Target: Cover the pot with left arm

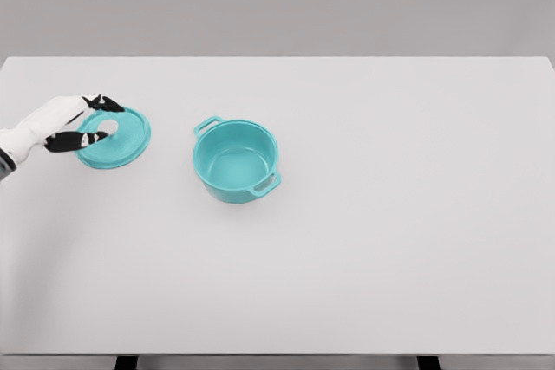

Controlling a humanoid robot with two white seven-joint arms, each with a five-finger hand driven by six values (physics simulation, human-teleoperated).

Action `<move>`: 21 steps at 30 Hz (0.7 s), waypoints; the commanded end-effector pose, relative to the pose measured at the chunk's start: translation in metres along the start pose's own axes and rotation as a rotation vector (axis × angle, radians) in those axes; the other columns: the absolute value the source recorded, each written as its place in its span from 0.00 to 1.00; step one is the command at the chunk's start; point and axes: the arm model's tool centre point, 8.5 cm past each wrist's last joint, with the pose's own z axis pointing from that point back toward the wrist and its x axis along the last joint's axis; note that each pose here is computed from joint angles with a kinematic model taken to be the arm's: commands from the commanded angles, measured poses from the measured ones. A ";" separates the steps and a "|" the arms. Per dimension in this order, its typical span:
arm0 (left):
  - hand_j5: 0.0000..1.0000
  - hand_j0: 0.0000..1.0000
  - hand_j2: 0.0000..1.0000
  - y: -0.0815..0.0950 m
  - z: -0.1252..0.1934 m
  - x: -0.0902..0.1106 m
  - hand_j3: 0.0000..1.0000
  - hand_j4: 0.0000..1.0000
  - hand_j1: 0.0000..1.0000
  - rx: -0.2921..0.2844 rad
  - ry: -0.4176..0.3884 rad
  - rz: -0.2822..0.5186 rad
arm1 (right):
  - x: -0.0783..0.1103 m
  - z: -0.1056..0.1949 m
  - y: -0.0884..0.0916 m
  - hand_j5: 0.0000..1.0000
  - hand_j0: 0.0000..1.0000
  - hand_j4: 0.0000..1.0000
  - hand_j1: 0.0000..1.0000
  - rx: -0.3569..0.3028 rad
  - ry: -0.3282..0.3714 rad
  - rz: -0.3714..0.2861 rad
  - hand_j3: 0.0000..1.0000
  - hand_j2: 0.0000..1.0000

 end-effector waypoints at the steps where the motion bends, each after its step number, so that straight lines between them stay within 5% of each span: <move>1: 0.68 0.68 0.68 0.000 0.001 -0.003 0.68 0.68 0.68 0.001 0.010 0.011 | 0.001 0.000 0.000 1.00 1.00 1.00 1.00 0.000 -0.002 0.000 1.00 1.00; 7: 0.68 0.68 0.68 -0.003 -0.004 -0.001 0.68 0.68 0.68 -0.108 0.008 0.000 | 0.001 0.000 0.000 1.00 1.00 1.00 1.00 0.000 -0.002 0.000 1.00 1.00; 21: 0.68 0.68 0.68 0.014 -0.001 -0.007 0.68 0.68 0.68 -0.088 0.038 -0.039 | 0.000 0.000 0.000 1.00 1.00 1.00 1.00 0.001 0.001 0.000 1.00 1.00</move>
